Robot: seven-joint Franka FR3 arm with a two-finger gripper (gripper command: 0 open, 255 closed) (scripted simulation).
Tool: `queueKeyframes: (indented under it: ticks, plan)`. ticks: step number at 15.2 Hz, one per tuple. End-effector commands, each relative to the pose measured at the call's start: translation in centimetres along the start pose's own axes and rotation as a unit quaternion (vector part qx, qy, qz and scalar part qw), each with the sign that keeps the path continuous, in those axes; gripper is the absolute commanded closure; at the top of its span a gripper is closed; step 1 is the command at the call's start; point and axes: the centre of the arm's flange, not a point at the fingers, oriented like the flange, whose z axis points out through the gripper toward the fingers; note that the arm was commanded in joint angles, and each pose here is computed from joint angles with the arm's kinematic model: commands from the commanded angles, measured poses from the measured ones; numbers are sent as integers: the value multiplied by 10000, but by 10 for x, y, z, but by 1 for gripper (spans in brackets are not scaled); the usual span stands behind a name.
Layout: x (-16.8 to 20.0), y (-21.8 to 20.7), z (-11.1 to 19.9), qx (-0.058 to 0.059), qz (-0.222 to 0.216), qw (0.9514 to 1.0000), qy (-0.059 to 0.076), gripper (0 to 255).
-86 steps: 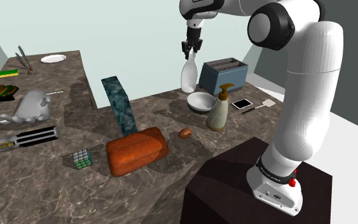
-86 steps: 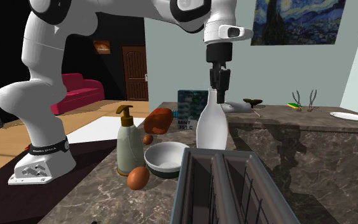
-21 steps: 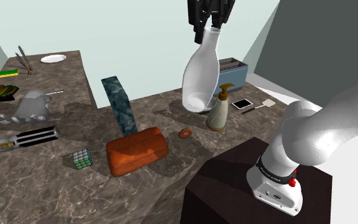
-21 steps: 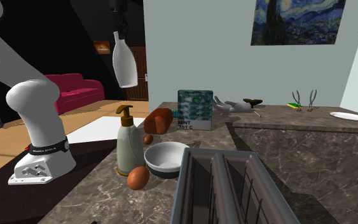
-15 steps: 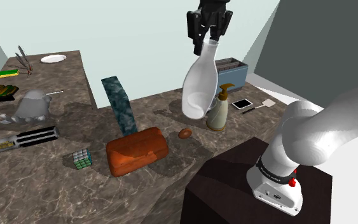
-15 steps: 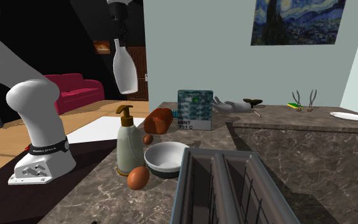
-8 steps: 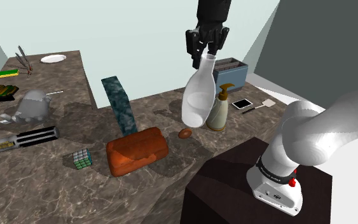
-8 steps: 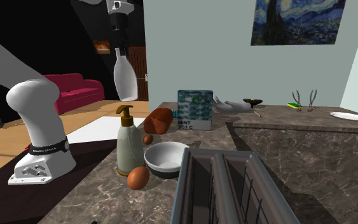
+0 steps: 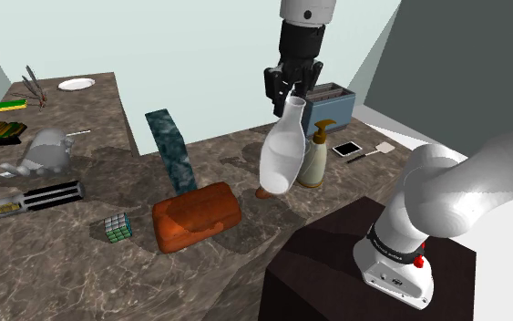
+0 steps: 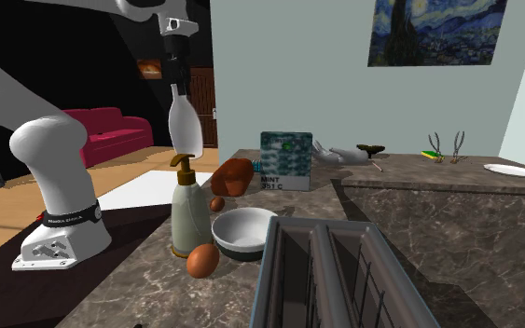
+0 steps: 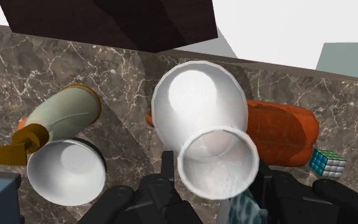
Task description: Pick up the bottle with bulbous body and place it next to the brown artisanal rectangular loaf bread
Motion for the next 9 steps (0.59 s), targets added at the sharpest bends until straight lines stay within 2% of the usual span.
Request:
queueKeyframes:
  ticks: [1, 9]
  plan:
    - [-1, 0, 11, 2, 0, 10000, 4, 255]
    - [-3, 0, 53, 2, 0, 10000, 4, 255]
